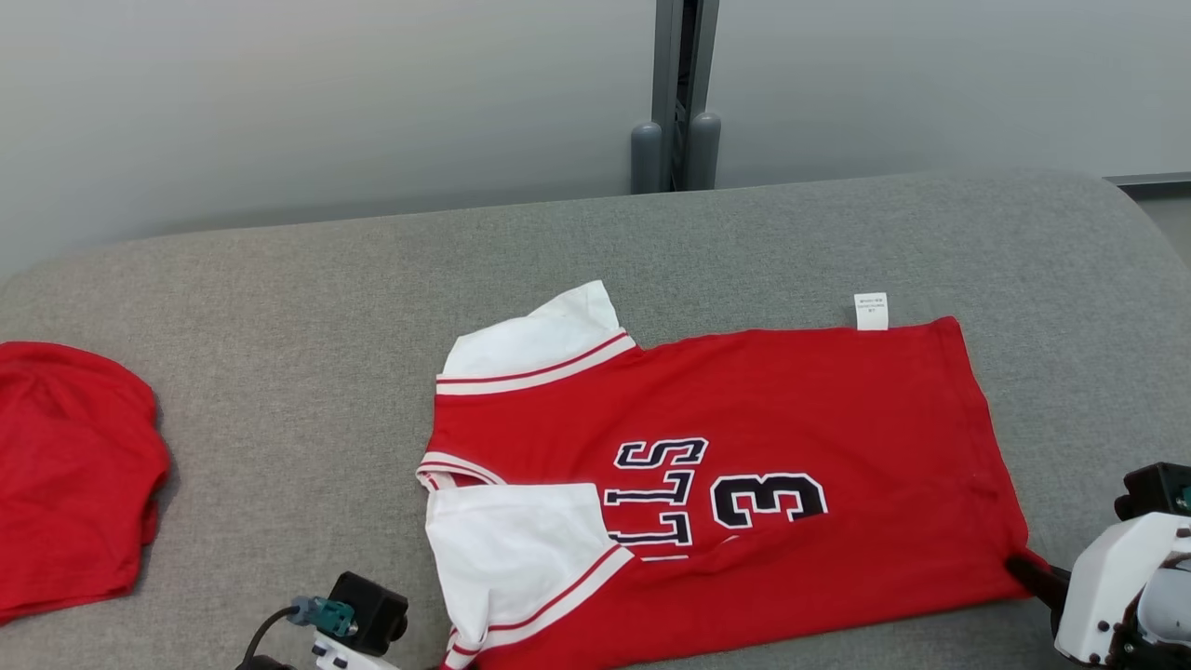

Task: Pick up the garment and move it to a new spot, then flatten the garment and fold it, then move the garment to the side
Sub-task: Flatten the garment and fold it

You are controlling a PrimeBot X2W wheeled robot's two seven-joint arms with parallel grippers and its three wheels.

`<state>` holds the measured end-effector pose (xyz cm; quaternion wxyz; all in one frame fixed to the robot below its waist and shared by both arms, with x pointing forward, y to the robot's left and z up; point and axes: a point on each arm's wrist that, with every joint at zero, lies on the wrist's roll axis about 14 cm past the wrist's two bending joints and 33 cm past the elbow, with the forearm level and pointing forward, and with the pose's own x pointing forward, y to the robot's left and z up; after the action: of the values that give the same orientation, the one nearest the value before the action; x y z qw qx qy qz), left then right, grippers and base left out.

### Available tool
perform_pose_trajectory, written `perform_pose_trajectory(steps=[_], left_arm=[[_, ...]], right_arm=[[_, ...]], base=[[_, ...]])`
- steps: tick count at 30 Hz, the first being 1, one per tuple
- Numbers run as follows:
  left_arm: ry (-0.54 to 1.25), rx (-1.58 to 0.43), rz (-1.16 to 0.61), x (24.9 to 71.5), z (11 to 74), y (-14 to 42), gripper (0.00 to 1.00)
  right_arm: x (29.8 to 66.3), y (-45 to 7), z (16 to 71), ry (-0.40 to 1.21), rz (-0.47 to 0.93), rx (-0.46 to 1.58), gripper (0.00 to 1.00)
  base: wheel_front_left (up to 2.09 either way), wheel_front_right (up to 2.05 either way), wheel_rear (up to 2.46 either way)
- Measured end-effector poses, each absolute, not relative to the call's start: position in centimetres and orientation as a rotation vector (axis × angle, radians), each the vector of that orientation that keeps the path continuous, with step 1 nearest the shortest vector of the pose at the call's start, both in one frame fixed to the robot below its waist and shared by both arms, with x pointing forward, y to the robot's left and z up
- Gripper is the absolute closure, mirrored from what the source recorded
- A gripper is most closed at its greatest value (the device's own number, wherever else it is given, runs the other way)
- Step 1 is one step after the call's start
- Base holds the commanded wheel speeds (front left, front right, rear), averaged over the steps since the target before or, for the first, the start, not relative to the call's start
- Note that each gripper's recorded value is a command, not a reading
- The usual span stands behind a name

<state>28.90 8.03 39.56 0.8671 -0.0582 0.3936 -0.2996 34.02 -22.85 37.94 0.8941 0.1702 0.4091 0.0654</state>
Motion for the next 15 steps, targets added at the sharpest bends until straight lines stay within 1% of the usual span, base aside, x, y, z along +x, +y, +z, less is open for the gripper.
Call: perform_pose_trajectory(steps=[15], left_arm=[[0.903,-0.129,-0.69,26.1,39.2,7.2,1.0]], right_arm=[[30.7,-23.0,36.8,0.974,0.125,0.37,1.0]], base=[[0.0,0.0,0.0]])
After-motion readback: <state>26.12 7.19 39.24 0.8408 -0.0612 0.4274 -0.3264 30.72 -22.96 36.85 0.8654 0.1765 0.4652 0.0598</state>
